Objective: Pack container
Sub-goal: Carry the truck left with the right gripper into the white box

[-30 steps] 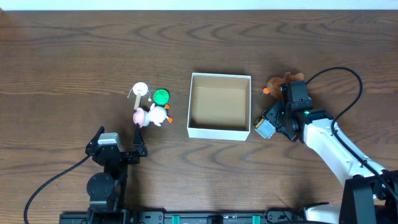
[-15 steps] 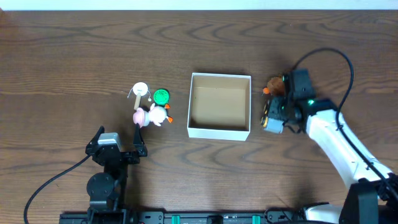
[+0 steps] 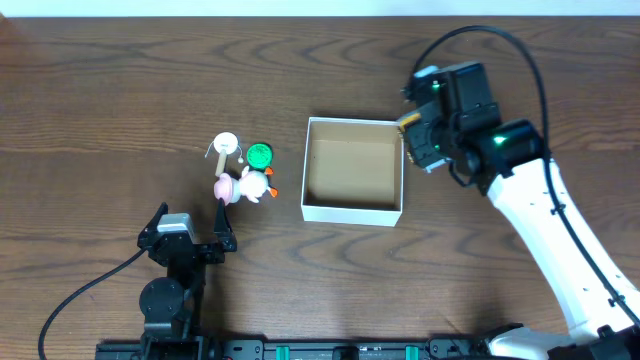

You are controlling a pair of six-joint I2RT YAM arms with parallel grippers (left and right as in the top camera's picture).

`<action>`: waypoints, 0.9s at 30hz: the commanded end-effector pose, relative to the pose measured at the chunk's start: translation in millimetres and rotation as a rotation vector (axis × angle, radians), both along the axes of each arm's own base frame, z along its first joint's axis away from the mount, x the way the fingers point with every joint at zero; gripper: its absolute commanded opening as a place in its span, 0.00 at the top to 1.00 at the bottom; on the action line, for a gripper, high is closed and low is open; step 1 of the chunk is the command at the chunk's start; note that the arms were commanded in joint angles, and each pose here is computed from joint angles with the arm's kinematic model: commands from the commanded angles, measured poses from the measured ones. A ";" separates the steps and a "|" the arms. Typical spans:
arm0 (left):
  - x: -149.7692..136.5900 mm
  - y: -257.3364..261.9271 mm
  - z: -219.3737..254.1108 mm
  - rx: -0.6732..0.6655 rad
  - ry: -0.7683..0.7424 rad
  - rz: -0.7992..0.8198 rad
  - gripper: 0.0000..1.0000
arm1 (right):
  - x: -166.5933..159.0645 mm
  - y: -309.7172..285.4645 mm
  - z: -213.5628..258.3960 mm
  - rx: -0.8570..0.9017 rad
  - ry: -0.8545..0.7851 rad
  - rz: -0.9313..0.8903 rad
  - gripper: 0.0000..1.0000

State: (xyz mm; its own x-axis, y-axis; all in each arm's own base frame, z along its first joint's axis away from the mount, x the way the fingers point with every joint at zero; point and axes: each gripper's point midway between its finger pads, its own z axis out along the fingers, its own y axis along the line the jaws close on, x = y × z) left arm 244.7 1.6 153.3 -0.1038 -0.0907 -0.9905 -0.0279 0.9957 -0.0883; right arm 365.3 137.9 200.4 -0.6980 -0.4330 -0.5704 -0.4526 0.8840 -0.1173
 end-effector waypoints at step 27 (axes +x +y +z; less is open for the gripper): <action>-1.0 5.7 -17.4 0.000 0.052 0.032 0.02 | -16.8 109.5 -71.2 -0.230 -0.015 0.822 0.82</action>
State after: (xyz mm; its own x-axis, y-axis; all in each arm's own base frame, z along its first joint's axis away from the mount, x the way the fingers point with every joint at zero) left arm 244.7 1.6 153.2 -0.1042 -0.0907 -0.9904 -0.0280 0.9957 -0.0882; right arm 350.1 233.6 129.6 -0.1462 -0.9098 -0.3884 -0.9212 0.2684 -0.2819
